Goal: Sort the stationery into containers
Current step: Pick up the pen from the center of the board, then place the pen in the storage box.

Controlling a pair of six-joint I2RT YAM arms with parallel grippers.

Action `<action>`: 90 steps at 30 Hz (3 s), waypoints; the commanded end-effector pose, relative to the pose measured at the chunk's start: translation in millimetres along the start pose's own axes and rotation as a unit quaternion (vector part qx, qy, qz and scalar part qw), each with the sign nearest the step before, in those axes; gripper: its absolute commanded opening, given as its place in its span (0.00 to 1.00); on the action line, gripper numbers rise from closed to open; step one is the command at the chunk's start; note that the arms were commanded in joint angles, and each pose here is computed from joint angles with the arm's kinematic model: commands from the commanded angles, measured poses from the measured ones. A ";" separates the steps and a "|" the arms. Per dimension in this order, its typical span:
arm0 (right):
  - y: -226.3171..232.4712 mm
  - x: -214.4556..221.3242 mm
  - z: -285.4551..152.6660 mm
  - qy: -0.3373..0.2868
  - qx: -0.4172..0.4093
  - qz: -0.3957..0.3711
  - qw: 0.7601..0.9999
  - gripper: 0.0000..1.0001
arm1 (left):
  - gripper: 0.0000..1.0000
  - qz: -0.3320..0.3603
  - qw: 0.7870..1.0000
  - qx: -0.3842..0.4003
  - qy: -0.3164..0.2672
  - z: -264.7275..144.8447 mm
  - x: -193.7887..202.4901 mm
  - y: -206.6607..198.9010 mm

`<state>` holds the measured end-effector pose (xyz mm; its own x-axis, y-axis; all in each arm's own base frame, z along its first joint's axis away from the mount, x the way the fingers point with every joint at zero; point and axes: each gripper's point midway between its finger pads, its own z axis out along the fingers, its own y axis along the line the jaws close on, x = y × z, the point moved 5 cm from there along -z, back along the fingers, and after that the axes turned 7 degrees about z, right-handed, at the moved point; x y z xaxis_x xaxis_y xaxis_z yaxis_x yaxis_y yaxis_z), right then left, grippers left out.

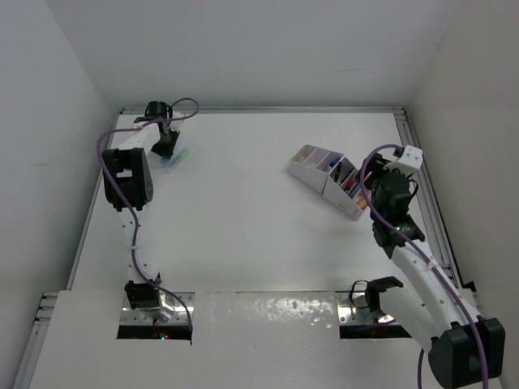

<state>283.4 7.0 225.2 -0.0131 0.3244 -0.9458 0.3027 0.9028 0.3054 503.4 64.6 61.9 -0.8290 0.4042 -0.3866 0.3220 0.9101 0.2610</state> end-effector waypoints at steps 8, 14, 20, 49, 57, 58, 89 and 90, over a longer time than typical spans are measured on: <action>10.8 -26.0 -2.7 -0.029 -0.017 0.007 0.999 0.63 | 0.00 -0.045 0.999 -0.017 0.015 6.0 -0.3 11.8; 32.7 -31.6 -6.3 -0.021 -0.056 0.014 0.998 0.61 | 0.00 -0.092 0.986 -0.022 -0.135 -92.1 -60.2 41.5; 103.1 -47.3 -4.8 0.016 -0.176 0.028 0.984 0.58 | 0.00 0.008 0.944 0.110 -0.312 -215.7 -124.1 -28.5; 258.2 -37.1 6.8 0.105 -0.466 0.179 0.860 0.57 | 0.00 0.261 0.790 0.411 -0.374 -343.5 -118.7 -267.8; 252.7 -35.3 4.9 0.102 -0.453 0.182 0.867 0.00 | 0.18 0.248 0.805 0.389 -0.372 -340.6 -123.4 -265.3; 248.0 -36.1 6.9 0.094 -0.437 0.182 0.876 0.00 | 0.41 0.236 0.817 0.373 -0.370 -337.2 -126.3 -261.1; -40.0 41.2 29.5 0.098 0.082 0.062 0.990 0.00 | 0.93 -0.023 0.992 -0.031 -0.119 -172.2 -30.2 -20.5; -38.9 43.7 30.5 0.099 0.077 0.066 0.990 0.00 | 0.93 -0.021 0.993 -0.032 -0.110 -166.8 -26.4 -21.6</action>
<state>289.6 -25.2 160.7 -0.2130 0.4738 -0.8545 0.4978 0.8052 0.3224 439.3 7.6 223.5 -0.7068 0.3767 -0.5988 0.2706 0.9260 0.2631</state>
